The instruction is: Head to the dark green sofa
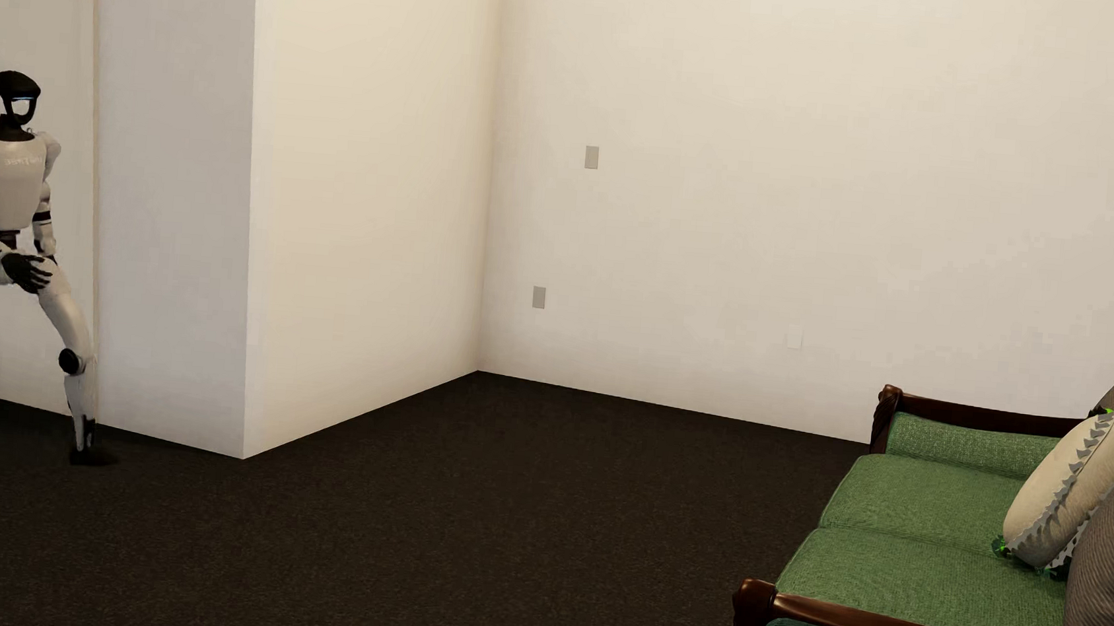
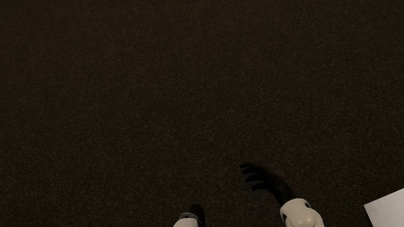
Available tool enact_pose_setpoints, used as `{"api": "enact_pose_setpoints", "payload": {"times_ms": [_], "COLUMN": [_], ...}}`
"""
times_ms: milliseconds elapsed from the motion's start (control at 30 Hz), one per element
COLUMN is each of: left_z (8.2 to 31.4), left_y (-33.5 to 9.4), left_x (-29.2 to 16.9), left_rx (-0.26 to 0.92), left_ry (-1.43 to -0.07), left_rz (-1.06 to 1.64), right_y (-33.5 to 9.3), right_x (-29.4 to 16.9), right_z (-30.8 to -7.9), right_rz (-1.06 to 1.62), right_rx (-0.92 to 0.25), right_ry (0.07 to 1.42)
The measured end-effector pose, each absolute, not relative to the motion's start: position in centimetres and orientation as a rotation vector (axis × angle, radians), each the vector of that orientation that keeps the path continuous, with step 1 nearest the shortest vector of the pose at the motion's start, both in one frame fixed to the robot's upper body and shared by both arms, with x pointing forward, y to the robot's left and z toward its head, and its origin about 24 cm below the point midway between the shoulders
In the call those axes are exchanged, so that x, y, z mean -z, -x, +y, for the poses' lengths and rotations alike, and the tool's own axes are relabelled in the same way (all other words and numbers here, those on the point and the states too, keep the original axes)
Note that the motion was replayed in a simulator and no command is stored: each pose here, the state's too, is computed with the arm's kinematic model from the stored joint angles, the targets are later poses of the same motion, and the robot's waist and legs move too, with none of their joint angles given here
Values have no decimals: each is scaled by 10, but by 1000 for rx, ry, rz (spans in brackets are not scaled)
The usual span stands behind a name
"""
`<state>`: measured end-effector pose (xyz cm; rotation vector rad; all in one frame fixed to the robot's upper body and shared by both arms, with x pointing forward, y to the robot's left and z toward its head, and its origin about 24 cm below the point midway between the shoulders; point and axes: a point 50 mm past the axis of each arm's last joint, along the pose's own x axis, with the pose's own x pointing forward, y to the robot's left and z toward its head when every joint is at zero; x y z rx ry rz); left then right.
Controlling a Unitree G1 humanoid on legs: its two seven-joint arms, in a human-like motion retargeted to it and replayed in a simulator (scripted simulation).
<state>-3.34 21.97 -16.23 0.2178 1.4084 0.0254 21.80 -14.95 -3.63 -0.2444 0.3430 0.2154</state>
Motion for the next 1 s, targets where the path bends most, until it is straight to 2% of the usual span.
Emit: {"api": "enact_pose_setpoints", "payload": {"times_ms": [67,133,233,300,400,500,600,700,767,867,1000], "left_z": [228,229,225,221,208,200,202,199,192,181,199], "left_y": [40,27,-19,-59,-113,-155,-175,-159,-131,-90,1], "left_x": [162,163,161,149,122,89,65,78,102,135,157], "left_rx": [-40,-10,63,73,78,72,49,52,95,184,101], "left_ry": [-234,-262,-312,-314,-284,-267,-263,-247,-248,-270,-241], "left_rz": [1441,1422,1276,1112,861,647,523,590,729,938,1259], "right_y": [-222,-212,-184,-155,-95,-30,21,59,71,25,-73], "right_x": [29,40,79,104,135,150,154,153,156,159,140], "right_z": [-141,-141,-138,-143,-174,-205,-218,-221,-215,-206,-201], "right_rz": [304,357,538,677,925,1154,1316,1427,1487,1350,1010], "right_rx": [-234,-259,-381,-416,-351,-213,-95,-20,-52,-231,-173], "right_ry": [232,249,349,384,390,352,293,249,250,350,324]}}
